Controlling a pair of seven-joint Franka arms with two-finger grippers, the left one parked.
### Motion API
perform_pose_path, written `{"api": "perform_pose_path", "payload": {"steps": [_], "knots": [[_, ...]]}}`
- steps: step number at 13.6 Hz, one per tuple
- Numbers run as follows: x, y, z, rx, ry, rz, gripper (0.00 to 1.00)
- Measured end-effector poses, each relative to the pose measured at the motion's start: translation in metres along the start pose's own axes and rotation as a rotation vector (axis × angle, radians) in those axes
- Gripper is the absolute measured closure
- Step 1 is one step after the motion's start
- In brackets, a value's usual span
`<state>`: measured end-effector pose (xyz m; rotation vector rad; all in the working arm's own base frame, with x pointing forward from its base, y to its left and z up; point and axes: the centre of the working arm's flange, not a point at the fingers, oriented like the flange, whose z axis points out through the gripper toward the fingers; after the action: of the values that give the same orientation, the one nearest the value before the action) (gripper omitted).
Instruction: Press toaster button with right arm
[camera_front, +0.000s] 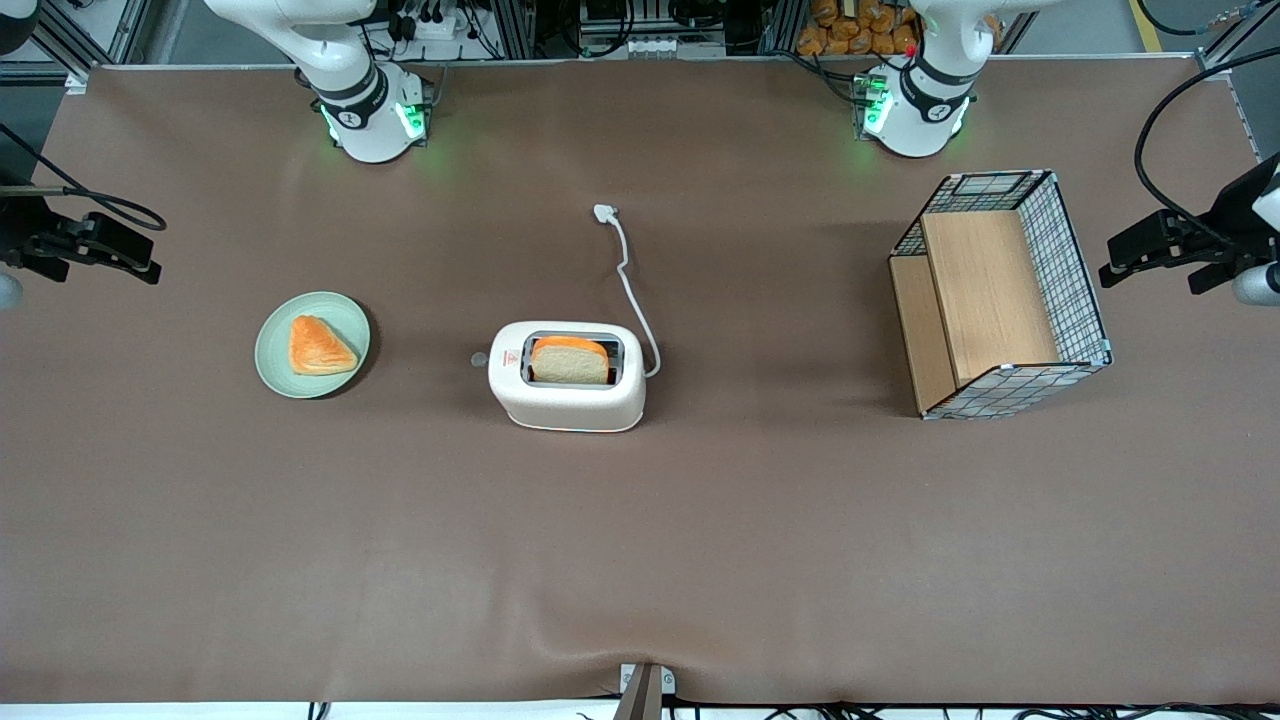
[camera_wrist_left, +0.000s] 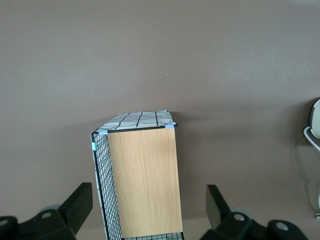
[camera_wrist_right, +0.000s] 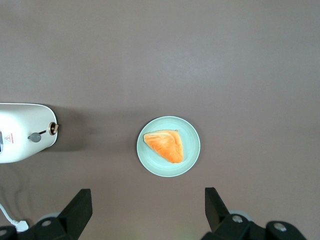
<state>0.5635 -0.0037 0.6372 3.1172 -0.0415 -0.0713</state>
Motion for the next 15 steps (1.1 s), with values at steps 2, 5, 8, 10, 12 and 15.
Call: {"api": "perform_pose_path", "payload": {"steps": [2, 5, 8, 10, 12, 15], "knots": [[0.0, -0.0001, 0.0001, 0.0, 0.0, 0.0, 0.0], [0.0, -0.0006, 0.0001, 0.001, 0.0, -0.001, 0.0], [0.0, -0.0016, 0.0002, 0.001, -0.001, -0.003, 0.0], [0.0005, -0.0017, 0.0015, 0.001, -0.004, -0.003, 0.0], [0.0022, -0.0021, 0.0043, 0.001, -0.01, -0.004, 0.0], [0.0044, -0.0024, 0.0081, 0.0, -0.016, -0.004, 0.0]]}}
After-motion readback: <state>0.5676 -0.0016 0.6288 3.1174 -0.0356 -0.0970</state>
